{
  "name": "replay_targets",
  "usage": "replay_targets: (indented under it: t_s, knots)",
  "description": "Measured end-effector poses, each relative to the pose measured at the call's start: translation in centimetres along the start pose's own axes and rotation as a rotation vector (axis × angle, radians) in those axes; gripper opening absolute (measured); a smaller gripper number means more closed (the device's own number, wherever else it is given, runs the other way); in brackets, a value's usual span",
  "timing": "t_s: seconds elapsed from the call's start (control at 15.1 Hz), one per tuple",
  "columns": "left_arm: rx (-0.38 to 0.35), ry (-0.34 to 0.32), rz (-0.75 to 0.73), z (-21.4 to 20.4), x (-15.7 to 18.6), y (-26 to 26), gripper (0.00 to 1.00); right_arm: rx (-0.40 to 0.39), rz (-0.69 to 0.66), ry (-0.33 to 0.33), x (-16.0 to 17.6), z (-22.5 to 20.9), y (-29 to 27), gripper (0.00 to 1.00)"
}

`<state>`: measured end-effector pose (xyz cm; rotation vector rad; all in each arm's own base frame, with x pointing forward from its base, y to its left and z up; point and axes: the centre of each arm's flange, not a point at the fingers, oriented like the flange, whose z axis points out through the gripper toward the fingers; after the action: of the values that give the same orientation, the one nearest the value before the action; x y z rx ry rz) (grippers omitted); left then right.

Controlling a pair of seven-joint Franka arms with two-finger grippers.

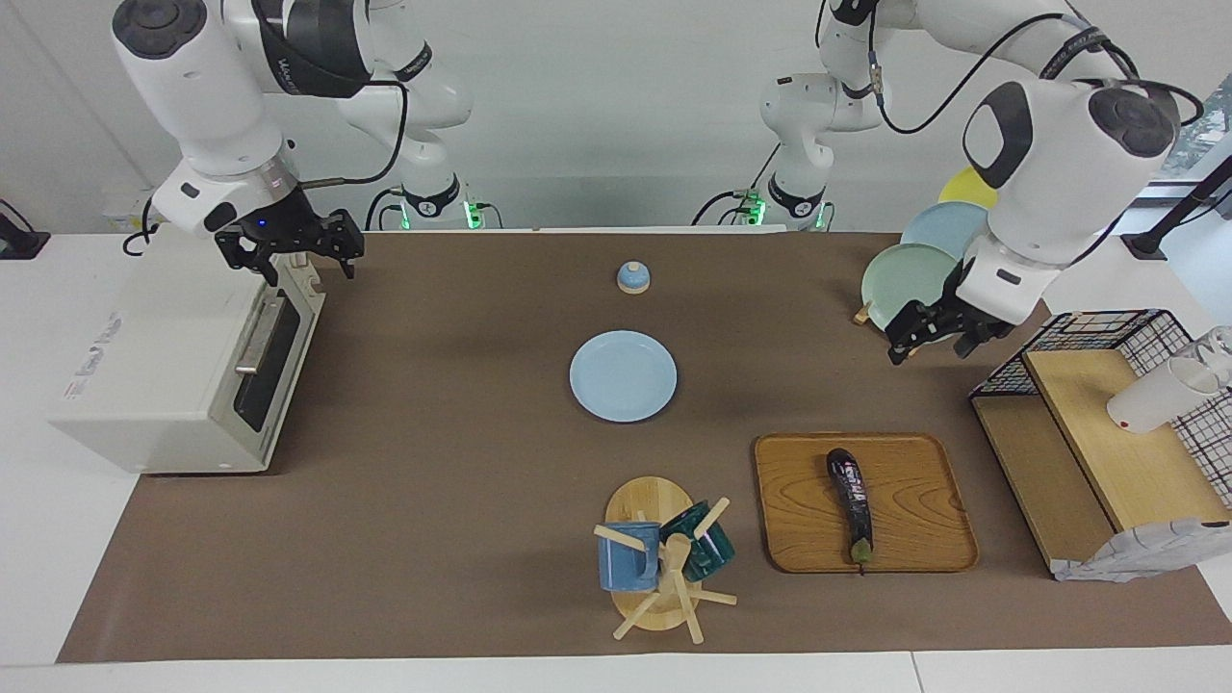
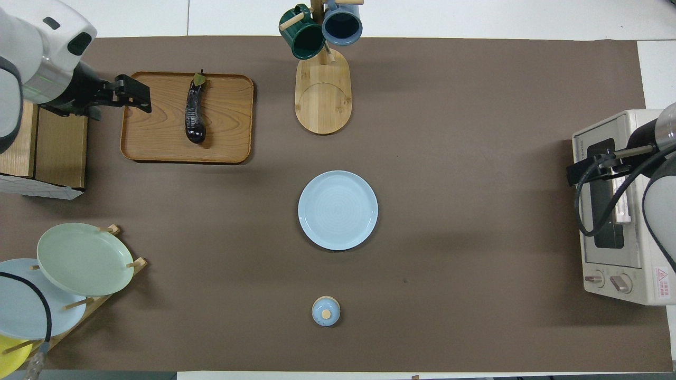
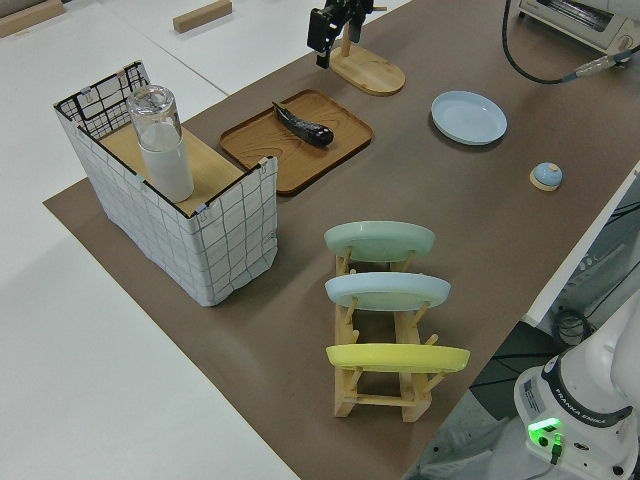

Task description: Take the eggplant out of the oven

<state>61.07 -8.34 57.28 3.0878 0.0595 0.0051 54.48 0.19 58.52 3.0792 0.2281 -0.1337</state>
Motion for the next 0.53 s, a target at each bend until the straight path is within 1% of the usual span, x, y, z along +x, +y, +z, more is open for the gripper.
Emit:
replay_targets:
  t_s: [0.2,0.33,0.53]
  knots:
    - [0.015,-0.026,0.001,-1.2,-4.0,-0.4,1.00,0.000,-0.003,0.001,0.0,-0.1,-0.2,1.00]
    - [0.025,-0.054,0.001,-0.4,-6.4,-0.6,1.00,0.000,-0.003,0.002,0.0,-0.1,-0.2,1.00]
    - [0.034,-0.084,0.006,0.9,-8.0,-0.5,1.00,0.000,-0.003,0.003,0.0,-0.2,-0.2,1.00]
